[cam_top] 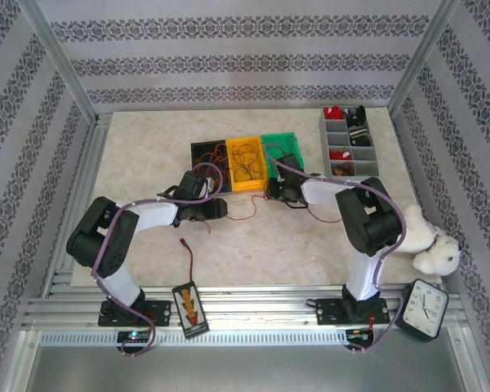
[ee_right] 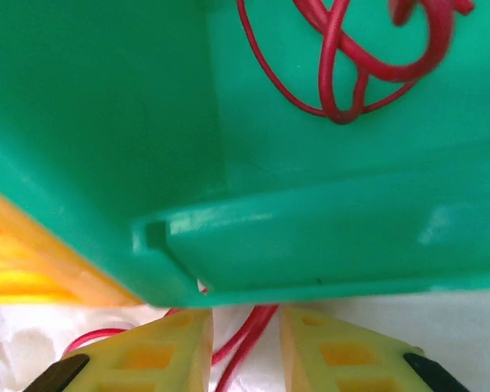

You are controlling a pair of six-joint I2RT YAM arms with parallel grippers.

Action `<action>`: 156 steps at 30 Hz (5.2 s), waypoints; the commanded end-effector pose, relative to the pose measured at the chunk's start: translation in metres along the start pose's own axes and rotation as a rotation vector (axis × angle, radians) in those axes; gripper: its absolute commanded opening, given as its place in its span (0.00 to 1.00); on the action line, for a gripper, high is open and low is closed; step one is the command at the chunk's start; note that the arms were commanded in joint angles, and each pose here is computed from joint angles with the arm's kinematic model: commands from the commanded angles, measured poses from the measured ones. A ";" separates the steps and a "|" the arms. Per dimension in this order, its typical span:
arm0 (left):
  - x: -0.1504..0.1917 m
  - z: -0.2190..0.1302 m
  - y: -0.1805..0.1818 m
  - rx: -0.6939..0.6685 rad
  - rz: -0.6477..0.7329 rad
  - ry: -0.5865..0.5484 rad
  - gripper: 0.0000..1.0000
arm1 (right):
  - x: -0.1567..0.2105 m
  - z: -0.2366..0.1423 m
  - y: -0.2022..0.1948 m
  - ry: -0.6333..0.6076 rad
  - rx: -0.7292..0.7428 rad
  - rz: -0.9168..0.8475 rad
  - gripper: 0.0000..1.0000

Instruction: Untangle the cables

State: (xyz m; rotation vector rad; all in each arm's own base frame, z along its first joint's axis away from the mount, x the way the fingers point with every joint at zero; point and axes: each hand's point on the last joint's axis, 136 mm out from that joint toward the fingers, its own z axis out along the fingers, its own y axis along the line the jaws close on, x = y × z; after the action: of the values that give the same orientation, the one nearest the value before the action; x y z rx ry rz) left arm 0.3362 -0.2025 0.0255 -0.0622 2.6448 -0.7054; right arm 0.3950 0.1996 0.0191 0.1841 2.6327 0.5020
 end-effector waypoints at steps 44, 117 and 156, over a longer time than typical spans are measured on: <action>0.043 0.020 0.083 -0.322 -0.062 0.138 0.12 | -0.118 -0.247 0.095 -0.305 -0.657 -0.037 0.05; 0.046 0.029 0.083 -0.316 -0.054 0.162 0.00 | -0.120 -0.023 -0.024 0.027 0.072 0.079 0.06; 0.040 0.019 0.037 -0.148 0.068 0.167 0.00 | -0.149 -0.089 0.020 -0.220 0.019 0.013 0.39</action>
State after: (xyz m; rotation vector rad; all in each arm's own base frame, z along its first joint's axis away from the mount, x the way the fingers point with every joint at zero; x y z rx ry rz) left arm 0.3386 -0.1907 0.0153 -0.0498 2.7219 -0.5818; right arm 0.4986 0.1652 0.1588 0.2192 2.4439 0.4268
